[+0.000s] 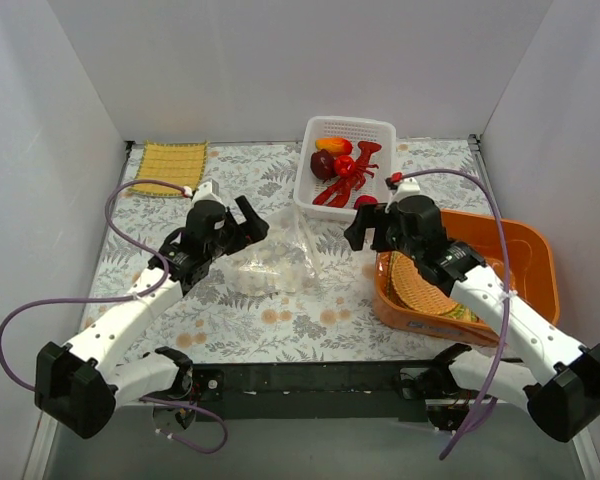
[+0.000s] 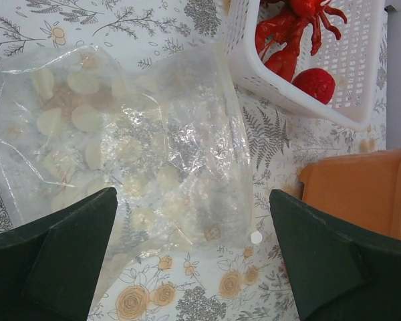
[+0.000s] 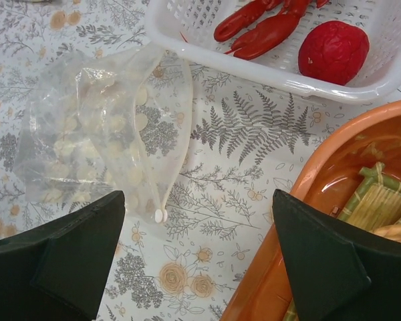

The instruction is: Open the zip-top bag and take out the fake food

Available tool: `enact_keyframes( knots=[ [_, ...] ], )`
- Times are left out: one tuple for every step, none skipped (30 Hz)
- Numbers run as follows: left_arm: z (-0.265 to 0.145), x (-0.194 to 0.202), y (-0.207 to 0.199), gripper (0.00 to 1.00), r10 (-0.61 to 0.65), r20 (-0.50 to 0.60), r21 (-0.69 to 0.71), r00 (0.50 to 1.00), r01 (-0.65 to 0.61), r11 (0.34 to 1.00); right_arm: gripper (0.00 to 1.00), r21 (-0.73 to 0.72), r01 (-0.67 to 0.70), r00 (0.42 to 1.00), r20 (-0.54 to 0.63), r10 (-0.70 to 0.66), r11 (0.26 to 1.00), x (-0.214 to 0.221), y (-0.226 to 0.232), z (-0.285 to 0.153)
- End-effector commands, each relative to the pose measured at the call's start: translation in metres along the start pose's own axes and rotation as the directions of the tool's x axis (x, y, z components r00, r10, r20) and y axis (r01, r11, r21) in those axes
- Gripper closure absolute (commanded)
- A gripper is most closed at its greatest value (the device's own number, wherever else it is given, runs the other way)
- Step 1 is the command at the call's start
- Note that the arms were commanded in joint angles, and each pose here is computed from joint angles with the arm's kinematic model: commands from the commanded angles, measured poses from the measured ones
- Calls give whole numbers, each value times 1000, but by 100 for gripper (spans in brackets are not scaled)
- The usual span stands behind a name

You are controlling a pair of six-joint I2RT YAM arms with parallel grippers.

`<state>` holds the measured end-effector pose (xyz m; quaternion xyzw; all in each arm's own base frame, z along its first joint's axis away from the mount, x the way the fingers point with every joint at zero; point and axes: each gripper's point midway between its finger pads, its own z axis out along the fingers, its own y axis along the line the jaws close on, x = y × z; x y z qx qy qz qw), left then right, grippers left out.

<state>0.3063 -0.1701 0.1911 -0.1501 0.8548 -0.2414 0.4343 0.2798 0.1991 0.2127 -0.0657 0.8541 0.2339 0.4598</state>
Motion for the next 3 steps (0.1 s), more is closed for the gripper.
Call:
enact_keyframes(
  knots=[
    [-9,-10,-10,2,40,48,60,998,-42,997,2,-24,-15,996,87,17,1000,-21,6,-2],
    [-10,-12,-10,2,39,56,65,998,-43,997,2,-24,-15,996,87,17,1000,-21,6,-2],
    [-10,-13,-9,2,38,67,58,997,-42,997,2,-23,-15,996,90,17,1000,-21,6,-2]
  ],
)
